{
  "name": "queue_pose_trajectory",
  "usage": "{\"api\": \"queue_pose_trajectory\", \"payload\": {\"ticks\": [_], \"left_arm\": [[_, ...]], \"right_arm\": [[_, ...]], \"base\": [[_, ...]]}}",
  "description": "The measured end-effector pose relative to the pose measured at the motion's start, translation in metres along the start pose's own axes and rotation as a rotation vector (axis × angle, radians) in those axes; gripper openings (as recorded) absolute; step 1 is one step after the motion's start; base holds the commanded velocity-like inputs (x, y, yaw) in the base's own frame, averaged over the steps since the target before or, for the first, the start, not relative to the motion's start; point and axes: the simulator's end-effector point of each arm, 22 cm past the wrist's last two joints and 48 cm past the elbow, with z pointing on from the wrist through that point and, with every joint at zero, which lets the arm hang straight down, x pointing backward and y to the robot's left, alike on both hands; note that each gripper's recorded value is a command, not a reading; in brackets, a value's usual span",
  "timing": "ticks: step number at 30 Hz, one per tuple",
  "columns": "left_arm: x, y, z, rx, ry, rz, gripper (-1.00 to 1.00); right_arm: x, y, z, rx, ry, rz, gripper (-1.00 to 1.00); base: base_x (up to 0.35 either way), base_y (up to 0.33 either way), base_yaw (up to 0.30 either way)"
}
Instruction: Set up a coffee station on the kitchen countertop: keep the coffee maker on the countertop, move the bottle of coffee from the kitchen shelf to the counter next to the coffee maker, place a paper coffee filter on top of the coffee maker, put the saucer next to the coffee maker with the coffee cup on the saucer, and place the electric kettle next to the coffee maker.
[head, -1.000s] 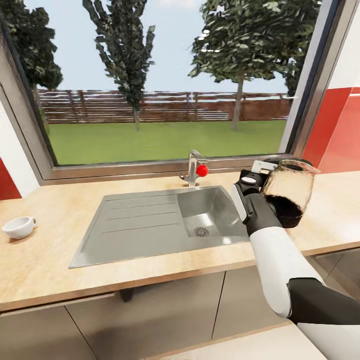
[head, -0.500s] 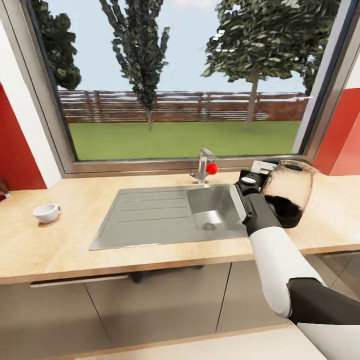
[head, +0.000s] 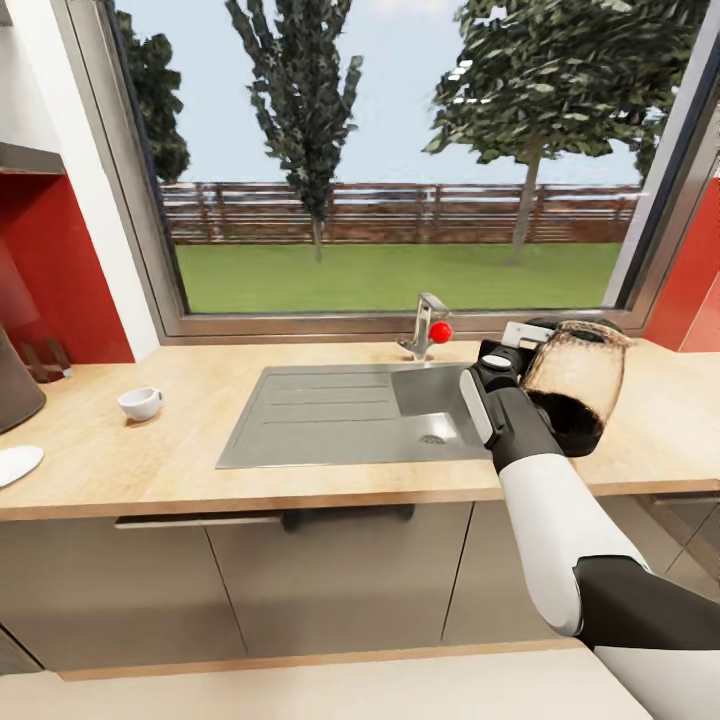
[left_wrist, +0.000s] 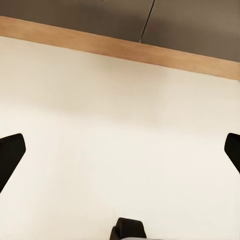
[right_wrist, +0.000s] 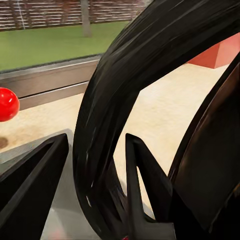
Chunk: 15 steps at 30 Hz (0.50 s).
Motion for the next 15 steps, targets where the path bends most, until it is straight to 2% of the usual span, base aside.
{"api": "queue_pose_trajectory", "payload": {"ticks": [9, 15], "left_arm": [[-0.0008, 0.0004, 0.0001, -0.001, -0.002, -0.001, 1.0], [-0.0008, 0.0004, 0.0, -0.001, -0.002, -0.001, 1.0]], "right_arm": [[0.0006, 0.0008, -0.0001, -0.003, 0.001, 0.0, -1.0], [0.0007, 0.0015, -0.0004, -0.003, 0.001, -0.001, -1.0]], "base": [[0.0, 0.0, 0.004], [0.0, 0.0, 0.177]]}}
